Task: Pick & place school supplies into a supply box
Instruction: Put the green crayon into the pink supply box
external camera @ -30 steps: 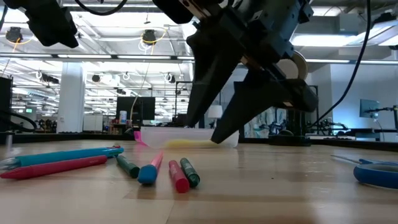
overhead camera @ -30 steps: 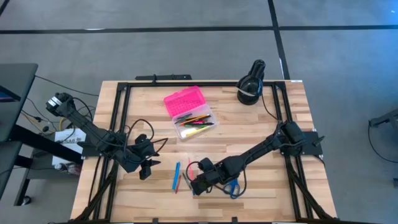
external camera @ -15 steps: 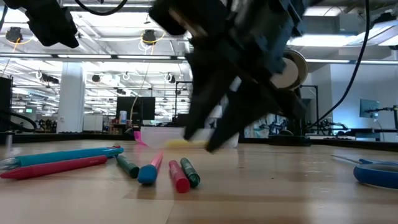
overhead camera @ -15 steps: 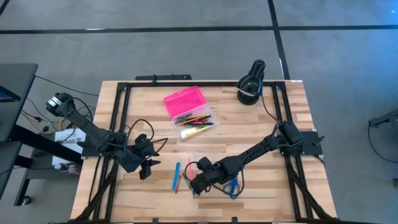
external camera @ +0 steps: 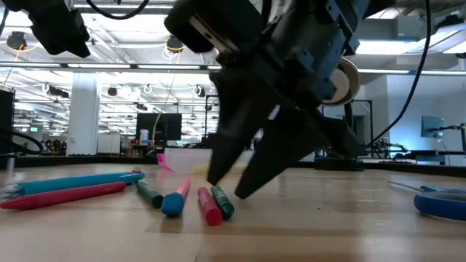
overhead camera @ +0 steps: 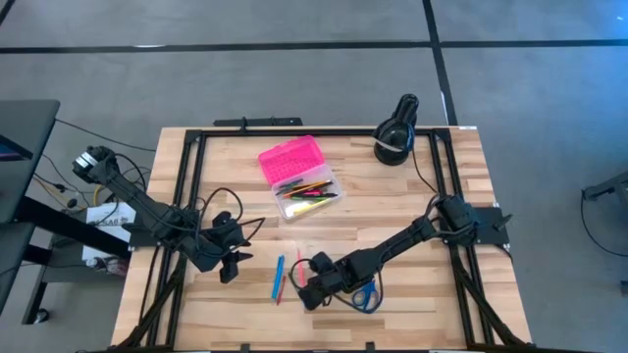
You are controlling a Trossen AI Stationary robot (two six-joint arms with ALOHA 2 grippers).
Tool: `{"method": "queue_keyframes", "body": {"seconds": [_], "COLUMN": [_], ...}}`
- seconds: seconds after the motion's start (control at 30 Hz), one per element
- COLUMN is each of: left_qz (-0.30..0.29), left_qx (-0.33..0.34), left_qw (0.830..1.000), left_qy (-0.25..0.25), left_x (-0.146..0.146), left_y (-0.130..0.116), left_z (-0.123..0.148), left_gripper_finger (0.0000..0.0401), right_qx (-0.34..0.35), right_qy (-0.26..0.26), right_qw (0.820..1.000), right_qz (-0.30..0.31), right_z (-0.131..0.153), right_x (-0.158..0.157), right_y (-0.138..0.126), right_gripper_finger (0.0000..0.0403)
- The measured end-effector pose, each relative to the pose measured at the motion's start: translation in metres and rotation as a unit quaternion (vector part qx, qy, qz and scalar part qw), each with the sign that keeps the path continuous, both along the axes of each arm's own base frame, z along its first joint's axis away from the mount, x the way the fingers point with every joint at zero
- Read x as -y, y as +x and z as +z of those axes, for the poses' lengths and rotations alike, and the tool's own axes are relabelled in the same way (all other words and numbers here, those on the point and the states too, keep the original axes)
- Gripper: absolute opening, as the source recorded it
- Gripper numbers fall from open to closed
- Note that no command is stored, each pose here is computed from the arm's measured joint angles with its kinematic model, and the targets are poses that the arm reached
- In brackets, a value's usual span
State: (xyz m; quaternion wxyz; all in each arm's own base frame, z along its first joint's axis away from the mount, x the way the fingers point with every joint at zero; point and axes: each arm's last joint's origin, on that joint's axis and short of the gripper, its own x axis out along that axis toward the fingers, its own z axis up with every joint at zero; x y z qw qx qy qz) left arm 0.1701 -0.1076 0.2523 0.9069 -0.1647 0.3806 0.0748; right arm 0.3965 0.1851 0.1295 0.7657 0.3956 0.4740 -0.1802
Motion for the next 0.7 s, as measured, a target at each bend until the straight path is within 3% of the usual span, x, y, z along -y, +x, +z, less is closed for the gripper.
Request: {"method": "queue_keyframes", "body": {"seconds": [0.7], "left_qz": [0.001], "left_qx": [-0.005], "left_qw": [1.0], "left_qy": [0.005], "left_x": [-0.0007], "left_y": [-0.0008], "left_z": [-0.0007], "left_gripper_finger": [0.0153], "right_qx": [0.006], "right_qy": [0.005], "right_qw": [1.0], "right_qz": [-0.013], "right_z": [0.0004], "right_x": [-0.0012], "right_y": [0.0005], "right_gripper_finger": [0.0118]}}
